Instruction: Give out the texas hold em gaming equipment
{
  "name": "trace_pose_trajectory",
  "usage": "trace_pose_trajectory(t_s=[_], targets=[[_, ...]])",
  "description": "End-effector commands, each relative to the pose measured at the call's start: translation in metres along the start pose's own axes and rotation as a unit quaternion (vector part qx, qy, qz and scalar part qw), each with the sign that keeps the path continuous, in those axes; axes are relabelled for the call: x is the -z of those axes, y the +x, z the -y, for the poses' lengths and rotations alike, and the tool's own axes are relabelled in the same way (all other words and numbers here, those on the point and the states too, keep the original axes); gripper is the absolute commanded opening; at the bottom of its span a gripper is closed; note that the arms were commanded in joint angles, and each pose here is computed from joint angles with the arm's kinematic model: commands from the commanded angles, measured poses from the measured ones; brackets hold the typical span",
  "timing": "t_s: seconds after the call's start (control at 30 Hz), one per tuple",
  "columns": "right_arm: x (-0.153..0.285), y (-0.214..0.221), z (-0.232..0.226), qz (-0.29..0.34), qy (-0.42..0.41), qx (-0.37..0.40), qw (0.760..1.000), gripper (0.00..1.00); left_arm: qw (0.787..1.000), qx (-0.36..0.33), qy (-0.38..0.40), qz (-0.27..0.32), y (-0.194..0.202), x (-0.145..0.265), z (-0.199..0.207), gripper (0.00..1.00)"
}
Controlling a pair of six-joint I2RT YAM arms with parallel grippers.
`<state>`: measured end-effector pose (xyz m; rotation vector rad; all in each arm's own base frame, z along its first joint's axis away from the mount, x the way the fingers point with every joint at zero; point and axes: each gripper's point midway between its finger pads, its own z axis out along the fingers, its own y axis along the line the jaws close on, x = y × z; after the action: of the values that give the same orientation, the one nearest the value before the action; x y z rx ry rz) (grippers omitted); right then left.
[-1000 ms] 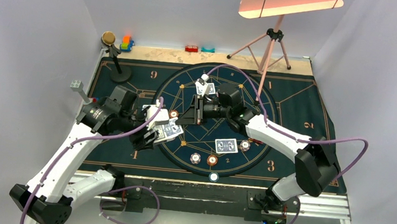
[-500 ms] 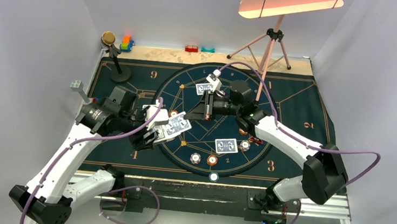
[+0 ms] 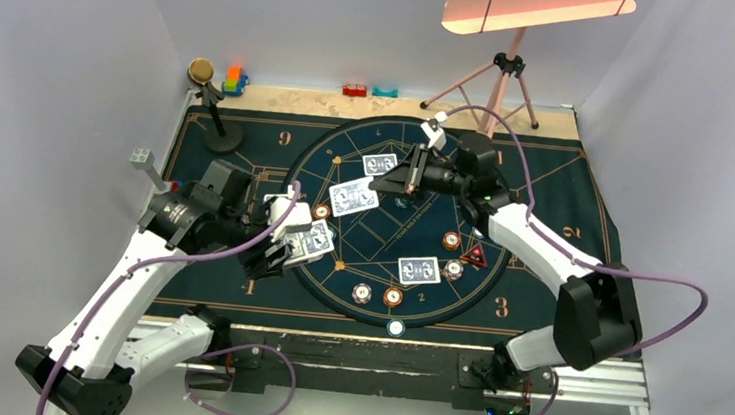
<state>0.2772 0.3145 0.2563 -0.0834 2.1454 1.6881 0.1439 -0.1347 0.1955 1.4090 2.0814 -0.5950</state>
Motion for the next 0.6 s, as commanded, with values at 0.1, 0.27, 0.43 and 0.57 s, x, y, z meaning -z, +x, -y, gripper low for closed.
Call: trace_pose_trajectory(t_s=[0.1, 0.27, 0.43, 0.57], targets=[[0.000, -0.063, 0.013, 0.052, 0.004, 0.000, 0.999, 0.00, 1.000, -0.020, -0.003, 0.023, -0.010, 0.004, 0.000, 0.00], [-0.017, -0.113, 0.075, 0.079, 0.077, -0.003, 0.994, 0.00, 1.000, -0.018, 0.001, 0.025, -0.012, 0.006, 0.002, 0.00], [-0.041, -0.148, 0.144, 0.089, 0.150, -0.004, 0.985, 0.00, 1.000, -0.016, 0.002, 0.024, -0.011, 0.007, 0.004, 0.00], [-0.049, -0.167, 0.182, 0.104, 0.209, 0.000, 0.972, 0.00, 1.000, -0.016, 0.003, 0.025, -0.010, 0.008, 0.006, 0.00]])
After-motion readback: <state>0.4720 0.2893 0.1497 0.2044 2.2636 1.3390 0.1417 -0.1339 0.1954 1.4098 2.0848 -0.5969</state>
